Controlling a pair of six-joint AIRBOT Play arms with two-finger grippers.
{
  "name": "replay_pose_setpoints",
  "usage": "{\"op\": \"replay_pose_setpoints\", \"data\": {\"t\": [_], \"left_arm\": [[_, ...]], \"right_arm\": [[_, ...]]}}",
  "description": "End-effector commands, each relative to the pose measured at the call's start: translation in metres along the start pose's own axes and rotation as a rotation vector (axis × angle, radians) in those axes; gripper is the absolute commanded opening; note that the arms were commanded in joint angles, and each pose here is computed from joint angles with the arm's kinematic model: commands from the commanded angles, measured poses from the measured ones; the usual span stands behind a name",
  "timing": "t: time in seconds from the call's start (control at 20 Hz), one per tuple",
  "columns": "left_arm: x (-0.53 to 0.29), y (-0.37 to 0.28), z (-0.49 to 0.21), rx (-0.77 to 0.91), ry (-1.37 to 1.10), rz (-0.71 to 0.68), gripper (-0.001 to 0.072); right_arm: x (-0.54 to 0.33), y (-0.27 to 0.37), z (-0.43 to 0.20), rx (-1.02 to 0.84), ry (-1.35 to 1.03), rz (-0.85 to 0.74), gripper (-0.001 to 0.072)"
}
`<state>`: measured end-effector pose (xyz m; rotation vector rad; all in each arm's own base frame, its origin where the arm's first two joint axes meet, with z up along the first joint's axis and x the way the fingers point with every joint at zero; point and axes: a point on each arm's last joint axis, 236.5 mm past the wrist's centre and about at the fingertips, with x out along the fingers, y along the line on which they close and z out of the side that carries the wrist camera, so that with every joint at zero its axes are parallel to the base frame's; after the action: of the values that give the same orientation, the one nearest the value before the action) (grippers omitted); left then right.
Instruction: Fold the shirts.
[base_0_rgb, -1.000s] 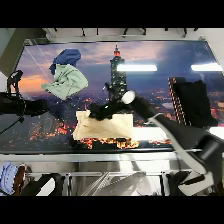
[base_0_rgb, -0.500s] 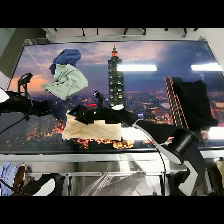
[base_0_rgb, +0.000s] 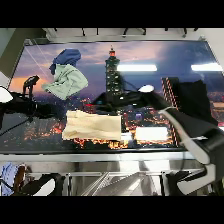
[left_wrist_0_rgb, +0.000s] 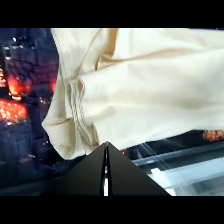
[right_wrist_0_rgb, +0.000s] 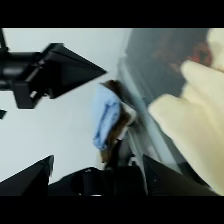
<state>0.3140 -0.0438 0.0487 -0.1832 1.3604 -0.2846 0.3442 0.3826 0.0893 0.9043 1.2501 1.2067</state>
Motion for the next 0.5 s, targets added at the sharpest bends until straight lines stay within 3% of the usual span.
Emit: {"op": "replay_pose_setpoints", "data": {"t": [0.0,0.2,0.45], "left_arm": [[0.02,0.002,-0.026,-0.01,0.086,-0.018,0.0017],[0.049,-0.007,-0.047,-0.032,0.131,-0.093,0.0017],[0.059,-0.008,-0.057,-0.052,0.155,-0.109,0.0018]], "right_arm": [[-0.08,-0.061,-0.033,0.087,-0.011,-0.308,0.0619],[-0.145,-0.099,-0.04,0.236,-0.256,-0.4,0.0619],[-0.143,-0.152,-0.054,0.306,-0.231,-0.476,0.0624]]}}
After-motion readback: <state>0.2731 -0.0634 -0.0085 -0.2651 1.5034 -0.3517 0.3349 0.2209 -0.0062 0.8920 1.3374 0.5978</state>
